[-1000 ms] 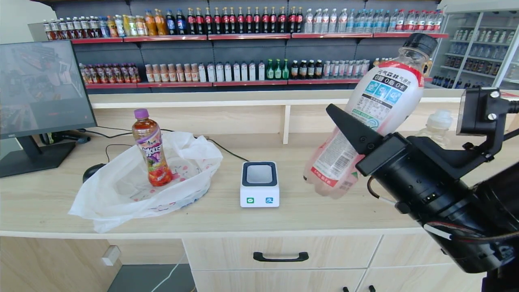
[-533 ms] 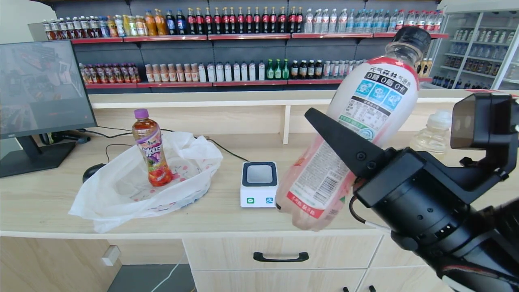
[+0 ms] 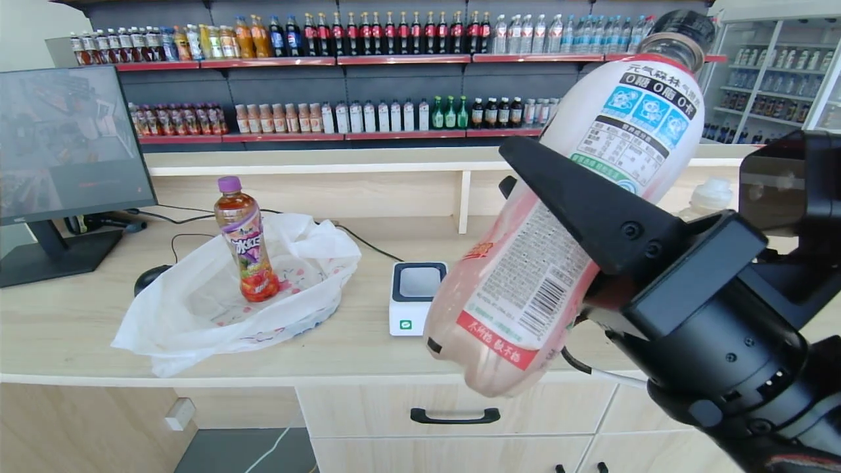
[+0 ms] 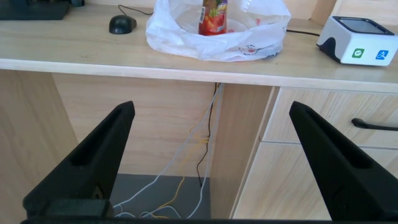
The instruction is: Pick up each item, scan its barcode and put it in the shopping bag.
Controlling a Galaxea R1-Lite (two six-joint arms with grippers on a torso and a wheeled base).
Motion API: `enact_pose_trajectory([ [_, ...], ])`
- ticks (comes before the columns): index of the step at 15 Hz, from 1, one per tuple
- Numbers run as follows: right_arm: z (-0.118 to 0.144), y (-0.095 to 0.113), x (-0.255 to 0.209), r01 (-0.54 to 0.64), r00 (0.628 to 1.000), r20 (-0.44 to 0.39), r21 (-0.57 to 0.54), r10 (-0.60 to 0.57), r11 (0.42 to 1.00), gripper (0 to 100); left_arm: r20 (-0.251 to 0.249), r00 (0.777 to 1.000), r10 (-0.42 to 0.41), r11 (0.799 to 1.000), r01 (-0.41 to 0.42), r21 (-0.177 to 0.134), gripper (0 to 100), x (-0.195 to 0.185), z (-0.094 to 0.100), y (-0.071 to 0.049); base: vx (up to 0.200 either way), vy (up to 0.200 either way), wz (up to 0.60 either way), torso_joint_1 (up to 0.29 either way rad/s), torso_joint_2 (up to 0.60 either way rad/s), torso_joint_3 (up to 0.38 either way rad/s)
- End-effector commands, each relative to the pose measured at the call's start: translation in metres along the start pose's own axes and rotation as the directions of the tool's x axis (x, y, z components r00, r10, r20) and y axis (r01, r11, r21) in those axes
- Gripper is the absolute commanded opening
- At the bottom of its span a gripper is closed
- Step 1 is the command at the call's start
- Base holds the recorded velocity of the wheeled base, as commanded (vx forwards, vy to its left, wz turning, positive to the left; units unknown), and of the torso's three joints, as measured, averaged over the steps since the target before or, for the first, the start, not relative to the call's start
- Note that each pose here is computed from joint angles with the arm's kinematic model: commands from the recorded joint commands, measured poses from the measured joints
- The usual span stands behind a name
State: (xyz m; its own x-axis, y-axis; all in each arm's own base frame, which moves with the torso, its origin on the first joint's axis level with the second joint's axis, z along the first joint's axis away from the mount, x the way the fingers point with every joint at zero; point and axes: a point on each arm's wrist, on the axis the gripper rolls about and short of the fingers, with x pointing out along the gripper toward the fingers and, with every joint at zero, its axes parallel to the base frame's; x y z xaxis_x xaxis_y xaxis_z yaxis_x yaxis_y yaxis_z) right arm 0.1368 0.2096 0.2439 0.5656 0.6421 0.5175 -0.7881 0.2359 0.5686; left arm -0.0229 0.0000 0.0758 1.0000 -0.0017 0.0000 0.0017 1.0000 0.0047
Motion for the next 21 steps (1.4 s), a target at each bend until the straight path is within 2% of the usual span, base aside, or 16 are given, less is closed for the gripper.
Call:
enact_pose_trajectory([
  [1,0.002,0.002,-0.002,-0.004,1.0,0.003,0.003,0.004,1.0,0,0.0,1.0,0.0,1.0,0.0,0.0,100,0.0,0.0,0.0,0.0,0.0,0.0,0.0,0.0,0.0],
  [4,0.003,0.002,-0.008,0.001,1.0,-0.008,0.03,-0.001,1.0,0,0.0,1.0,0.0,1.0,0.0,0.0,100,0.0,0.0,0.0,0.0,0.0,0.0,0.0,0.0,0.0],
  [7,0.001,0.002,-0.027,-0.029,0.996,-0.086,0.03,0.031,0.999,0,0.0,1.0,0.0,1.0,0.0,0.0,100,0.0,0.0,0.0,0.0,0.0,0.0,0.0,0.0,0.0],
  [17,-0.008,-0.009,-0.023,0.005,0.994,-0.113,0.004,-0.005,1.0,0,-0.002,1.0,0.0,1.0,0.0,0.0,100,0.0,-0.001,0.0,0.0,0.0,0.0,0.0,0.0,0.0],
  [21,-0.007,-0.009,-0.018,-0.002,0.995,-0.096,-0.007,0.001,1.0,0,0.0,1.0,0.0,1.0,0.0,0.0,100,0.0,0.0,0.0,0.0,0.0,0.0,0.0,0.0,0.0],
])
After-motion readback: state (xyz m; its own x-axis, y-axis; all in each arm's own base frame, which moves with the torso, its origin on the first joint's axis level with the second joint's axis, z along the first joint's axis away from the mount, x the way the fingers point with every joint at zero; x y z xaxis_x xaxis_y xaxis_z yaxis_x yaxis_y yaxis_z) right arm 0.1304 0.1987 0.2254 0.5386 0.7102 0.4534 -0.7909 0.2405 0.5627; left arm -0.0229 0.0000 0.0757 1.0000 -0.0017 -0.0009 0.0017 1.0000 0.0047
